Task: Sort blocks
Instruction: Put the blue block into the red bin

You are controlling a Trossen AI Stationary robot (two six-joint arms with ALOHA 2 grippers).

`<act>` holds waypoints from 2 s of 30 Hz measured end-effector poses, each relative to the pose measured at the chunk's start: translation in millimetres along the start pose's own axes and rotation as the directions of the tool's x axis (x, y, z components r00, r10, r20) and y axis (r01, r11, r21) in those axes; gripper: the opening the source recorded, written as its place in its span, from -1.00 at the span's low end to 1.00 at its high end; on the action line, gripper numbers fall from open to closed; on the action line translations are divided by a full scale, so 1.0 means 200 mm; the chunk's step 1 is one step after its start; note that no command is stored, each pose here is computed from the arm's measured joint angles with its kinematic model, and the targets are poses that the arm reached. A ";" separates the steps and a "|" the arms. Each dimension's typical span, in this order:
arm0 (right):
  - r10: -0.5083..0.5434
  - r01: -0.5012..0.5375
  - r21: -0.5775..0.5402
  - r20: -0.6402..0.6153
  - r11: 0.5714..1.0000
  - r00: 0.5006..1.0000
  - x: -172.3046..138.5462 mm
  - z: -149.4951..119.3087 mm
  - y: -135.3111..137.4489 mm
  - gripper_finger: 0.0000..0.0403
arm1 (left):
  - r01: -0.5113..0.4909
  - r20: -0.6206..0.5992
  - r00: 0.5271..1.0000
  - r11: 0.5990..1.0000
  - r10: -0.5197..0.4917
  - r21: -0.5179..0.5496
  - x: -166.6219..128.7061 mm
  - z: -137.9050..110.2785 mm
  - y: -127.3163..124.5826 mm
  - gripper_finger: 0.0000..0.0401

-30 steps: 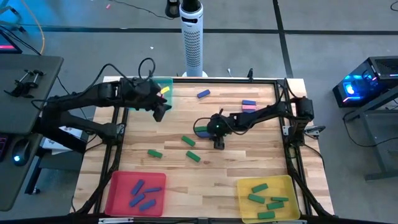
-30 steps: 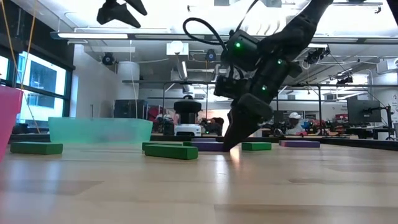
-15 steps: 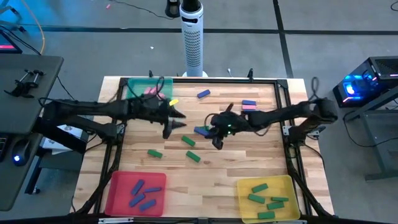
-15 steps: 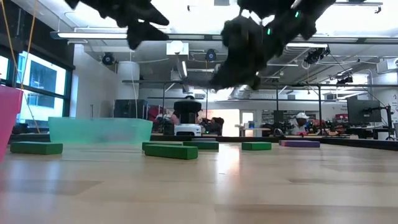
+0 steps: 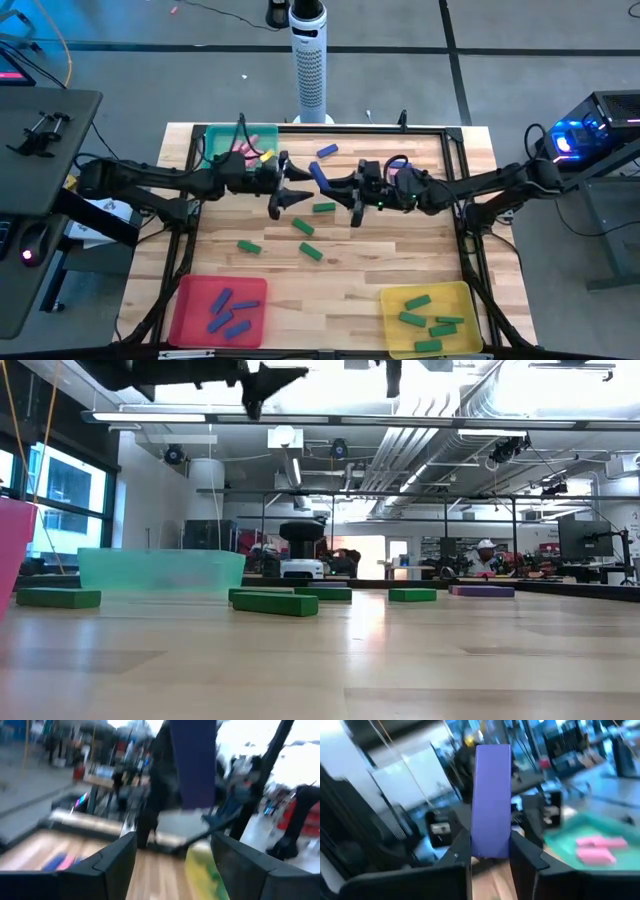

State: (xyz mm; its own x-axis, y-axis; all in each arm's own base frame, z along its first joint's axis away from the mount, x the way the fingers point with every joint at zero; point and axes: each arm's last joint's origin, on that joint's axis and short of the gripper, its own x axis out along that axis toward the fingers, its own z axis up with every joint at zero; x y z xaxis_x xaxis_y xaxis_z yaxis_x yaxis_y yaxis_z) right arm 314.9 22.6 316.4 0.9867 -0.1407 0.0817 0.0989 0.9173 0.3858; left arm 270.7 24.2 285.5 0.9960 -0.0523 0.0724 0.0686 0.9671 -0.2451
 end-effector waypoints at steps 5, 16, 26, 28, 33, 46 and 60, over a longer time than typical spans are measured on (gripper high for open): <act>0.020 -0.019 -0.009 0.036 1.000 0.999 0.02 0.00 0.00 -0.73 | 0.081 0.207 0.976 0.996 -0.072 -0.036 0.01 0.09 -0.02 0.28; 0.076 -0.075 -0.017 0.007 0.997 0.997 0.02 -0.01 0.00 -0.73 | 0.003 0.244 0.969 0.988 0.034 -0.152 0.01 0.09 0.01 0.28; 0.136 -0.137 -0.024 -0.023 0.990 0.990 0.03 0.01 -0.04 -0.72 | 0.100 0.238 0.969 0.988 -0.069 -0.119 0.09 0.14 -0.01 0.24; 0.147 -0.148 -0.026 -0.027 0.989 0.989 0.03 0.02 -0.06 -0.72 | 0.116 0.235 0.968 0.986 -0.085 -0.123 0.12 0.15 0.00 0.24; 0.164 -0.165 -0.024 -0.040 0.986 0.986 0.04 0.02 -0.08 -0.72 | 0.120 0.226 0.970 0.985 -0.090 -0.123 0.16 0.14 0.00 0.24; 0.086 -0.086 0.000 -0.052 0.996 0.995 0.00 0.07 -0.13 -0.73 | 0.022 0.170 0.985 0.997 -0.011 -0.067 0.12 0.16 0.04 0.24; 0.043 -0.043 0.000 -0.173 0.999 0.984 0.00 0.03 -0.18 -0.72 | -0.001 0.153 0.988 0.995 0.017 -0.102 0.23 0.14 0.07 0.23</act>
State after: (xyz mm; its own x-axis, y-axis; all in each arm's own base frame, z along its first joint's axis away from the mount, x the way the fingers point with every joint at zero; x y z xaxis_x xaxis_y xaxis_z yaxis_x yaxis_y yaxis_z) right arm 310.6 -12.1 307.6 0.9974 -0.0350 -0.0622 0.0562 0.9224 0.3822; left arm 315.8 43.1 312.4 0.9767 0.0026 0.2148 0.0729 0.9366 -0.3427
